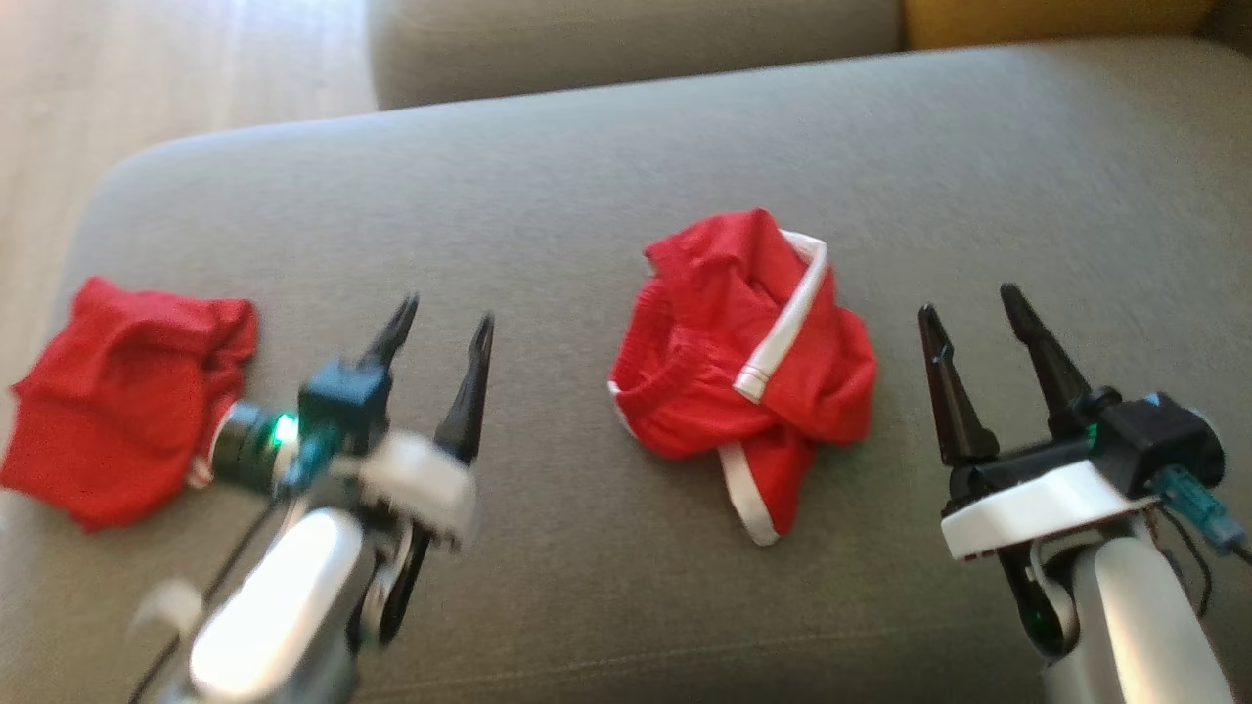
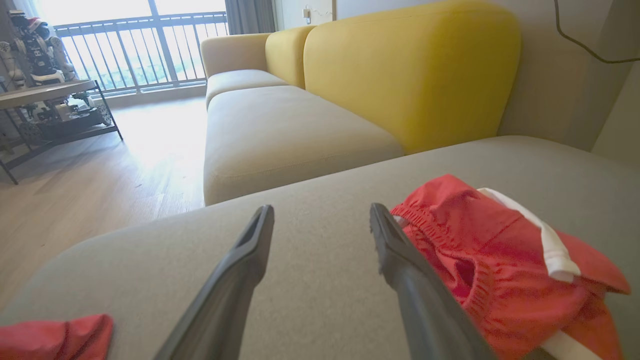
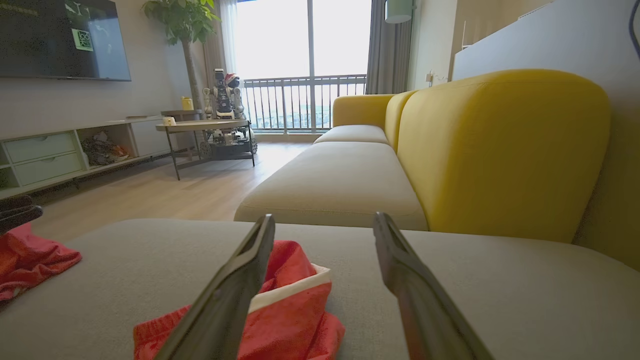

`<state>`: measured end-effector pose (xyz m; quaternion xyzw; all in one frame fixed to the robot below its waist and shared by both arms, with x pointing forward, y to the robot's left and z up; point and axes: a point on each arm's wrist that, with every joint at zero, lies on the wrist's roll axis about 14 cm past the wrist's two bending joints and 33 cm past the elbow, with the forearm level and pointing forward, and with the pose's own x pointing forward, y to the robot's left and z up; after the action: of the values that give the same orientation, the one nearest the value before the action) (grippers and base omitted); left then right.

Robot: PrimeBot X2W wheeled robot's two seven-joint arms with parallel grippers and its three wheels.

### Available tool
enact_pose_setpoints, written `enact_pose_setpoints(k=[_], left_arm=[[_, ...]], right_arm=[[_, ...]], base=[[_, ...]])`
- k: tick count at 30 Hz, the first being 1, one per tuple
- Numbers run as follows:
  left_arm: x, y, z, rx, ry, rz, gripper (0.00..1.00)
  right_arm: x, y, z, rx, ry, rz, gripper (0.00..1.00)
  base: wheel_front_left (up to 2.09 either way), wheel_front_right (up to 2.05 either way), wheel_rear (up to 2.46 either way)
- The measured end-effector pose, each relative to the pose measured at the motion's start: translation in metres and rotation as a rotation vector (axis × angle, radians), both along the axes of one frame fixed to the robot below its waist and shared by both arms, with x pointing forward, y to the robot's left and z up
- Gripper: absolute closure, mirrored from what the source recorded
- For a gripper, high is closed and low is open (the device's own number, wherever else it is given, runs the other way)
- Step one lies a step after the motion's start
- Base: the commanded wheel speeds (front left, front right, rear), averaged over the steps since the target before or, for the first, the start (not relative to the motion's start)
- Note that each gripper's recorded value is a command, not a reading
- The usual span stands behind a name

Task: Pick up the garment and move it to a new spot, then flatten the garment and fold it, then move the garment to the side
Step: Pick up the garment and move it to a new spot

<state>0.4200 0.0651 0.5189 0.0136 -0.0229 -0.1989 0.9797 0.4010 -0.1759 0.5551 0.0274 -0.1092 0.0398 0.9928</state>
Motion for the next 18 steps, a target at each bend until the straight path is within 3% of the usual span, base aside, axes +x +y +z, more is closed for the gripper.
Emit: enact_pose_setpoints(k=[8, 13, 18], left_arm=[[-0.061, 0.055, -0.025, -0.009, 0.050, 0.196, 0.00], [-0.064, 0.060, -0.011, -0.058, 0.010, 0.241, 0.00], [-0.061, 0.058, -0.012, -0.065, 0.012, 0.238, 0.00]], right_arm=[[0.000, 0.033, -0.005, -0.025, 0.016, 0.089, 0.00], [0.002, 0.045, -0.021, -0.057, 0.068, 0.123, 0.00], [0.003, 0.067, -0.059, -0.129, 0.213, 0.191, 0.00]], base=[[0.00, 0.00, 0.00], [0.00, 0.00, 0.00], [0.00, 0.00, 0.00]])
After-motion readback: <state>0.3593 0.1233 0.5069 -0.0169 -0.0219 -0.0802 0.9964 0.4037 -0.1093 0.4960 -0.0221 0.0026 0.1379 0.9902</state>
